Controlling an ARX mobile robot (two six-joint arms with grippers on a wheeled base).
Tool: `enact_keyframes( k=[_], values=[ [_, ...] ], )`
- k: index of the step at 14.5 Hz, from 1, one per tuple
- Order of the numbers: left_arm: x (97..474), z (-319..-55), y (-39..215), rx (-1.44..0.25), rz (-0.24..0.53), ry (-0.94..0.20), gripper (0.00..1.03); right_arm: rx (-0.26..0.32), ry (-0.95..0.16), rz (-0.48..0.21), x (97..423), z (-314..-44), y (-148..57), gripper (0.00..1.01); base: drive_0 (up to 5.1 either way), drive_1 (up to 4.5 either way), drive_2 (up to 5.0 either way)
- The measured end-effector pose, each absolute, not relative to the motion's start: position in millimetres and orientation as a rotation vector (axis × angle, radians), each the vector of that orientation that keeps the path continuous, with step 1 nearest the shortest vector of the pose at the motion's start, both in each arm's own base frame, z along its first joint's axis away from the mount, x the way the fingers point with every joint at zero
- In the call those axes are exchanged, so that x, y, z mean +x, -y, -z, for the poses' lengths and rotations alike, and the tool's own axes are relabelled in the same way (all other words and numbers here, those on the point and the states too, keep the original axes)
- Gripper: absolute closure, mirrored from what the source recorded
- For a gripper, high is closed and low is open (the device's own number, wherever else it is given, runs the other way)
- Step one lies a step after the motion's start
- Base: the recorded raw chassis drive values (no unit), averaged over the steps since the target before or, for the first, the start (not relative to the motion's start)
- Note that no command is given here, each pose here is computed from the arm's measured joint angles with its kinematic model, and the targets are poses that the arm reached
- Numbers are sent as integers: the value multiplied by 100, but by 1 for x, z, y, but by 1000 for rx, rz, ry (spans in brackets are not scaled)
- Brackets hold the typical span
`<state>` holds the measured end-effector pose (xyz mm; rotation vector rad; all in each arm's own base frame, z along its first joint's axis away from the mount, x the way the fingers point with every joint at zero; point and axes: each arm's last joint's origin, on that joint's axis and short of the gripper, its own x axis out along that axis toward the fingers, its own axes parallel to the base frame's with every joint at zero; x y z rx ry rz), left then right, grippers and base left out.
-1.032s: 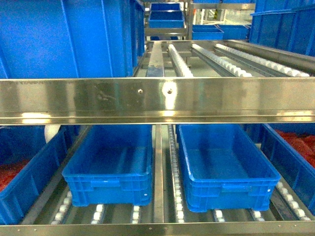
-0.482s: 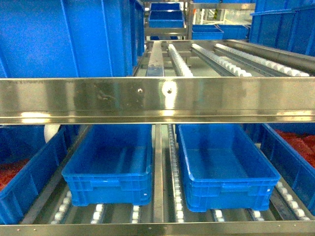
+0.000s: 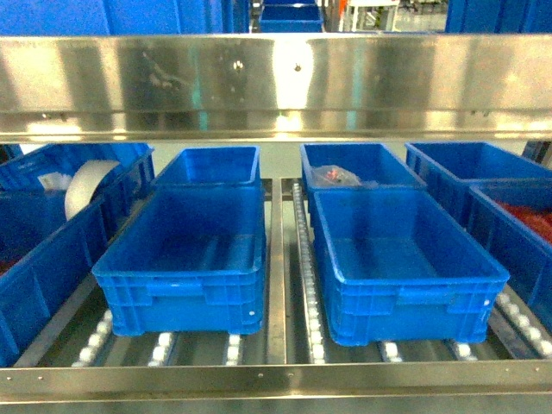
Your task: Sort blue parts and orange caps into right shelf containers
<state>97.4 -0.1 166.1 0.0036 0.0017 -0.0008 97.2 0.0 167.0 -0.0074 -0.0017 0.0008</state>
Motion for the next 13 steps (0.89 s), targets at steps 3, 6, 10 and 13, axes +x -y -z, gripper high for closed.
enact_keyframes(
  k=[3, 6, 10, 13],
  values=[
    [97, -166, 0, 4, 1, -1, 60, -5, 2, 0, 97, -167, 0, 57, 0, 0, 0],
    [97, -166, 0, 4, 0, -2, 60, -1, 2, 0, 97, -167, 0, 57, 0, 0, 0],
    [97, -166, 0, 3, 0, -2, 60, -1, 2, 0, 97, -167, 0, 57, 0, 0, 0],
    [97, -166, 0, 4, 0, -2, 60, 0, 2, 0, 97, -167, 0, 57, 0, 0, 0]
  ],
)
